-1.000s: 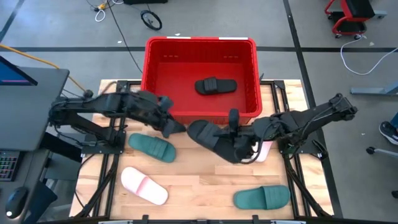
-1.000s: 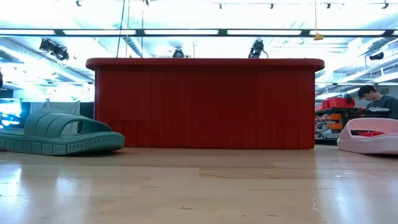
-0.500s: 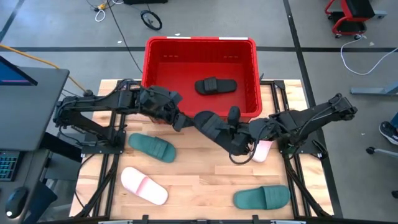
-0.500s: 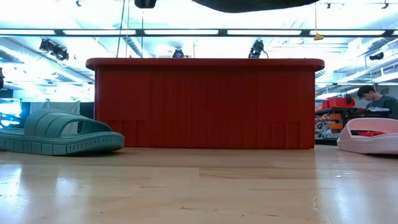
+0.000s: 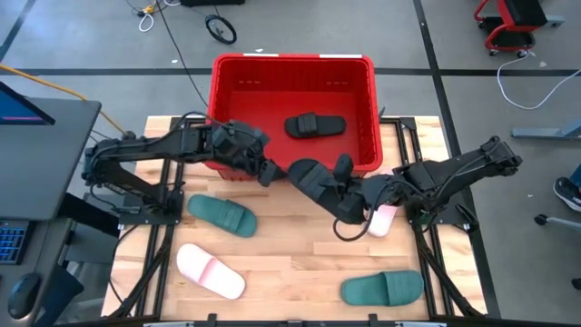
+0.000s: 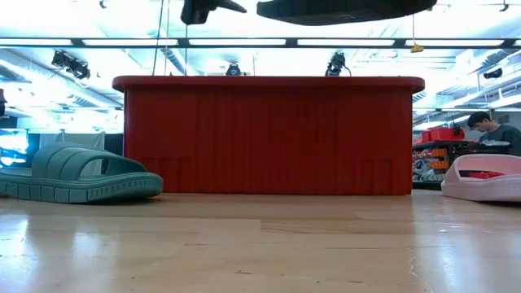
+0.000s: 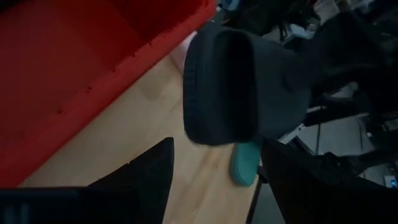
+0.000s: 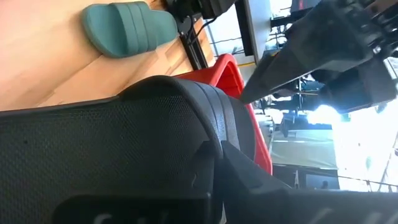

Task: Pick and place slides into bin
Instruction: Put the black slide into the red bin

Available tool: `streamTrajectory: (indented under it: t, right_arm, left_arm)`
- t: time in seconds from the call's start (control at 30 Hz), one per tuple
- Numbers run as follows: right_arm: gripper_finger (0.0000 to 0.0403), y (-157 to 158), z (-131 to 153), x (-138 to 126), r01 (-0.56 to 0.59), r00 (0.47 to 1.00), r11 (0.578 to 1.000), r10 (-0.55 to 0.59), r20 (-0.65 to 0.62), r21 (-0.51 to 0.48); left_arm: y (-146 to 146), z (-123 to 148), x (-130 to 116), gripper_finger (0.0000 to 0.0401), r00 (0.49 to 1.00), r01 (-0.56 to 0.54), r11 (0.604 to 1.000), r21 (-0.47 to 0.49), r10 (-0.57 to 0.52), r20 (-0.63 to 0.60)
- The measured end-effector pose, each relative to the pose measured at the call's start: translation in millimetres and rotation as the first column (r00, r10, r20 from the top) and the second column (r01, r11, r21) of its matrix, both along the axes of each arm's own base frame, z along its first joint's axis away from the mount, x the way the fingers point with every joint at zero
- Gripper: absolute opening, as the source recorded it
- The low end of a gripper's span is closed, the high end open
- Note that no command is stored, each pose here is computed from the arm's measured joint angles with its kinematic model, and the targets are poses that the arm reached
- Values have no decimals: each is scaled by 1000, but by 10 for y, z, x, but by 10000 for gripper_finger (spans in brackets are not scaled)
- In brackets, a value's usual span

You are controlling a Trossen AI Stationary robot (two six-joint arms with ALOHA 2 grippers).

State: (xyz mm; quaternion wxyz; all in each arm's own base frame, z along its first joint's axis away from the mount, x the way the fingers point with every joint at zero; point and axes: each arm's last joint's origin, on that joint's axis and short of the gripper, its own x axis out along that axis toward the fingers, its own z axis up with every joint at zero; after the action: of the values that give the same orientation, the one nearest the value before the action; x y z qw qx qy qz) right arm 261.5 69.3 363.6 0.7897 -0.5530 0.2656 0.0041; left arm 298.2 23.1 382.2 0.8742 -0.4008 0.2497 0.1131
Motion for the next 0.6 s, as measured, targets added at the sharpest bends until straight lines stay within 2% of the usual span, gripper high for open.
streamTrajectory:
  t: [0.13,0.43,0.6]
  right_arm:
    - [9,2,8,3,-1,1000,1000,1,9,3]
    - [10,6,2,9,-5,1000,1000,5,5,0]
    - [13,4,2,9,-2,1000,1000,2,6,4]
  left_arm:
    - [64,-79,79,245,1000,-19,1000,-3,19,-24]
    - [196,-153,242,242,999,-39,999,25,39,15]
    - [217,-194,326,225,999,-4,999,32,3,34]
